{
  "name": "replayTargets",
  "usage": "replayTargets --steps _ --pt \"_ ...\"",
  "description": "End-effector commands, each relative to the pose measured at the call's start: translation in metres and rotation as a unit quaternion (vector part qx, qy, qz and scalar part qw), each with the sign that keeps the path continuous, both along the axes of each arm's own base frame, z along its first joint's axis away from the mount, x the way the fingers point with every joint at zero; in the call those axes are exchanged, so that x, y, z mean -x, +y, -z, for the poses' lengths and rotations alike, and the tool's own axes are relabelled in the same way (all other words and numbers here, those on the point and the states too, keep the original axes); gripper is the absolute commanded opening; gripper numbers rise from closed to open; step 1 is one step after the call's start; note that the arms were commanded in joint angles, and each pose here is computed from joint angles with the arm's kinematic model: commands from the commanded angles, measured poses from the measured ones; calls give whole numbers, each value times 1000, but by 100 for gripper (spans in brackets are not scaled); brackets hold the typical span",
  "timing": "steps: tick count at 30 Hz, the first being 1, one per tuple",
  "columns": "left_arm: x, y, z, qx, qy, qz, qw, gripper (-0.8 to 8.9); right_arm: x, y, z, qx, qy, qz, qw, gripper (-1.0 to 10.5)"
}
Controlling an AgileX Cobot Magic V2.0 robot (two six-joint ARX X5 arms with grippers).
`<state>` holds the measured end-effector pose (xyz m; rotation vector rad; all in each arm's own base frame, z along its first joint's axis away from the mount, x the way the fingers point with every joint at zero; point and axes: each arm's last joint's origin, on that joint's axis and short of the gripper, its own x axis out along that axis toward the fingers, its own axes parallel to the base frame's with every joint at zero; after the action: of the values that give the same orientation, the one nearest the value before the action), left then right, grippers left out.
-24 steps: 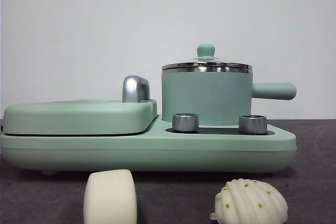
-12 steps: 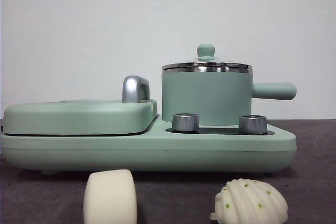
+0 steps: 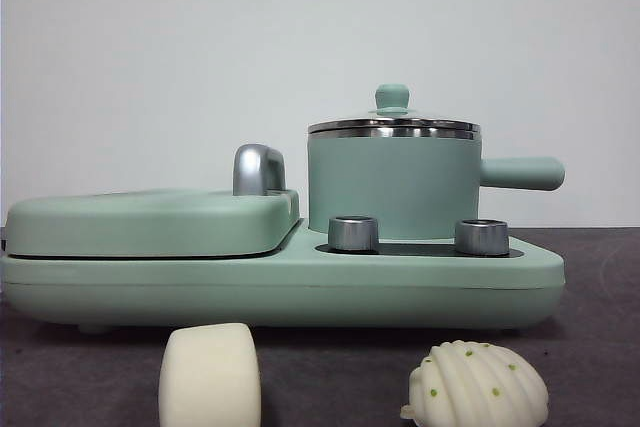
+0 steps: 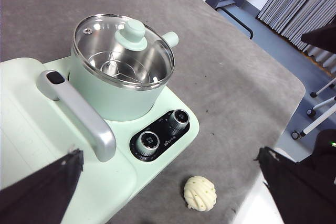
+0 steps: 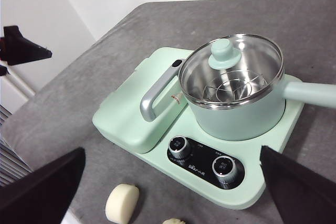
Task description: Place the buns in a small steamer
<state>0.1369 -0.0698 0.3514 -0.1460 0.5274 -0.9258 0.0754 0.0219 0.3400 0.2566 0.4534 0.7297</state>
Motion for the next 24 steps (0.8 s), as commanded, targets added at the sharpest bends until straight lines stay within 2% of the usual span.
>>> replayTargets --steps 1,7,12,17,24 --pt "-3 -2 -12 11 -4 -4 1000 549 1 0 -6 -14 2 1 1000 577" --pt "-20 -8 -22 3 15 -3 1000 523 1 0 -6 -18 7 3 1000 577" --pt "-46 -19 -30 -35 41 14 998 522 1 0 -6 -18 7 3 1000 577" --pt "-79 -39 -38 -73 75 43 994 522 1 0 -6 -18 7 3 1000 577" --pt "-135 -79 -31 -95 105 72 987 522 1 0 -6 -18 6 3 1000 577"
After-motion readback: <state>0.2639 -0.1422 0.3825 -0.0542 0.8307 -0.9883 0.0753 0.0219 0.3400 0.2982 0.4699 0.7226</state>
